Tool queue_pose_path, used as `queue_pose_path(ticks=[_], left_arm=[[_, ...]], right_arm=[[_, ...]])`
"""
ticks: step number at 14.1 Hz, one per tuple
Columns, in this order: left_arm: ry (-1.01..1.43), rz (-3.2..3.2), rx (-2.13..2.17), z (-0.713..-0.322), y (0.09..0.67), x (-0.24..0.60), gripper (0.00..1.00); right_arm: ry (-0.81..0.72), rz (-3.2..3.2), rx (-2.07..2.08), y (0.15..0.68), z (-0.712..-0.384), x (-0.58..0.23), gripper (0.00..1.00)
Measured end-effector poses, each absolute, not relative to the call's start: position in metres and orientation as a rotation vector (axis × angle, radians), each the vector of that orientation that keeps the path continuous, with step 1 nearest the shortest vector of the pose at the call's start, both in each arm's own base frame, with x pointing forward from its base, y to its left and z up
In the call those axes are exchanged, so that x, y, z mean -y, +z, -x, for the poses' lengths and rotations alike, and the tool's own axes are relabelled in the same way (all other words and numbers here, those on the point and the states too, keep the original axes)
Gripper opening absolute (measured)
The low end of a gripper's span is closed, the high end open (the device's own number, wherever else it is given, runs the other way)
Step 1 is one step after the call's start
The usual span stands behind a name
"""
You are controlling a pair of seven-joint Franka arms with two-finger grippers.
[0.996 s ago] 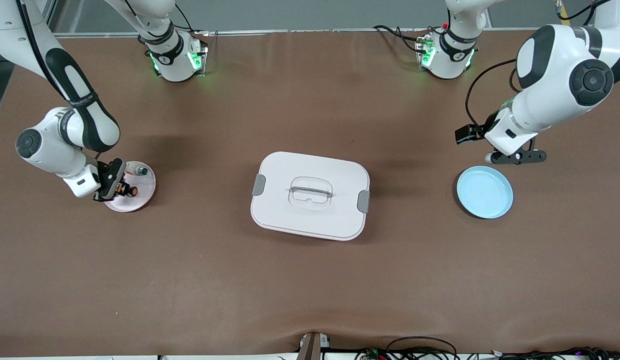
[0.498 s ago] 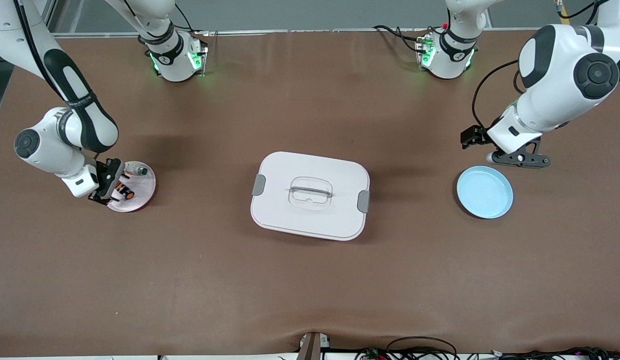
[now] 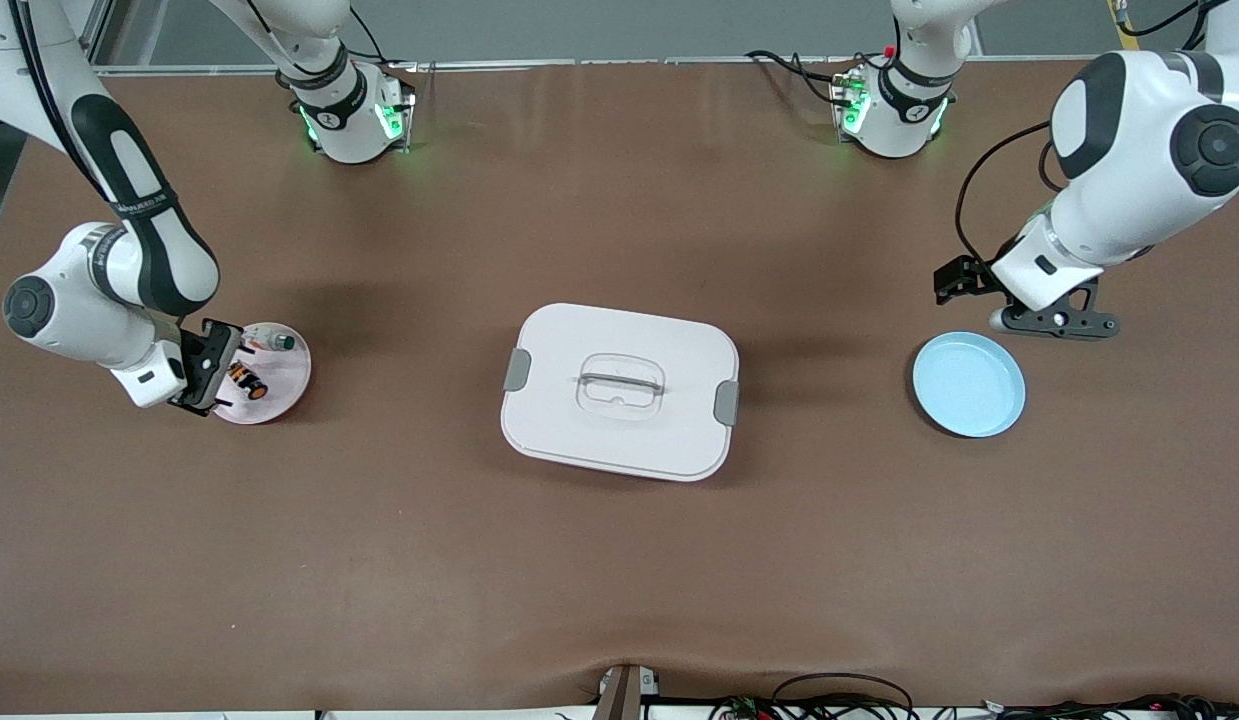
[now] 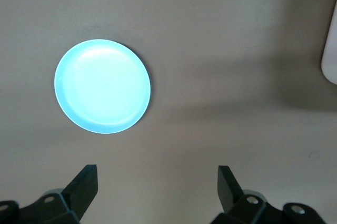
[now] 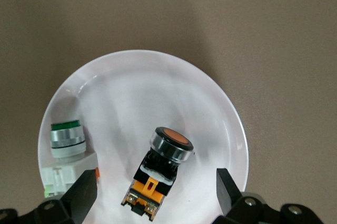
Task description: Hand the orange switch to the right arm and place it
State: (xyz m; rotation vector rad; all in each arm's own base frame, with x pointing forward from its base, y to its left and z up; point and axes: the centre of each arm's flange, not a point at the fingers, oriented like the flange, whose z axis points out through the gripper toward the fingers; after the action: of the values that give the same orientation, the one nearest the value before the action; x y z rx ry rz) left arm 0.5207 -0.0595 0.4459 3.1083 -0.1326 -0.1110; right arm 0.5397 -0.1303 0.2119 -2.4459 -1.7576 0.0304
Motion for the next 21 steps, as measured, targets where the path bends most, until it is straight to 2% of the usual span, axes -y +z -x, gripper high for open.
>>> queue_pose_path(ticks=[7,13,21], left_arm=[[-0.043,-3.111,0.123,-0.528,0.467,0.057,1.0],[-0.004,-3.114,0.089,-0.535,0.518,0.045,1.0],[0.011,-3.114,0.039,-0.536,0.564,0.048,1.0]], right_arm=[[0.102,2.537,1.584,0.254,-0.551,0.115,1.0],[0.225,2.683,1.25,0.337,-0.57,0.118,1.0],[0.356,2.837,0.856,0.439,-0.598,0.083,1.0]])
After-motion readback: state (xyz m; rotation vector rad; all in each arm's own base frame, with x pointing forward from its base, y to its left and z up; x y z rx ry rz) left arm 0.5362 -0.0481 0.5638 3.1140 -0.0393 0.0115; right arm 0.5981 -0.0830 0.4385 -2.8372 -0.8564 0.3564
